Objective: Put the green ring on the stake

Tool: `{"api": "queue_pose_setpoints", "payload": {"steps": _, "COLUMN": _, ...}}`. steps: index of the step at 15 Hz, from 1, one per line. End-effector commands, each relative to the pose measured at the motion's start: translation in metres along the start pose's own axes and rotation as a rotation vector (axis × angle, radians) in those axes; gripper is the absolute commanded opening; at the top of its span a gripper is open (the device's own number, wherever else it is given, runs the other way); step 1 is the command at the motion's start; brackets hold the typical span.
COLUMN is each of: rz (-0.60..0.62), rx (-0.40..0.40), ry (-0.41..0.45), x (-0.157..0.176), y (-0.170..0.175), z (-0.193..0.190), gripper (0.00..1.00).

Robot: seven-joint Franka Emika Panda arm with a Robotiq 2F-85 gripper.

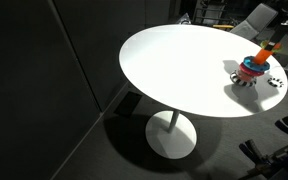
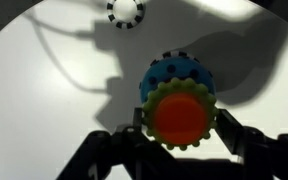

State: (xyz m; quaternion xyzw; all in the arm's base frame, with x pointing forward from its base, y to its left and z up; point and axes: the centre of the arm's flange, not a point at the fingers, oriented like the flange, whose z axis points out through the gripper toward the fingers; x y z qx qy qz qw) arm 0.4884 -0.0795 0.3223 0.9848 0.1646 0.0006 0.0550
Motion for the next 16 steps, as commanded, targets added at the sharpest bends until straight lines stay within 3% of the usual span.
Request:
{"api": "queue_pose_setpoints", "payload": {"steps": 1, "rz": -0.030, "rx": 0.011, "ry": 0.017, "x": -0.004, "y": 0.005, "z": 0.007, "gripper": 0.93}}
{"api": "queue_pose_setpoints", "payload": {"steps": 3, "rz": -0.037, "rx": 0.018, "ry": 0.014, "x": -0.003, "y": 0.005, "z": 0.009, "gripper": 1.00}}
{"api": "queue_pose_setpoints", "payload": {"steps": 12, "rz": -0.059, "rx": 0.079, "ry": 0.012, "x": -0.006, "y": -0.004, "z": 0.006, "gripper": 1.00}}
{"api": "queue_pose_setpoints", "payload": {"steps": 16, "rz": -0.044, "rx": 0.062, "ry": 0.008, "x": -0.001, "y": -0.005, "z": 0.012, "gripper": 1.00}}
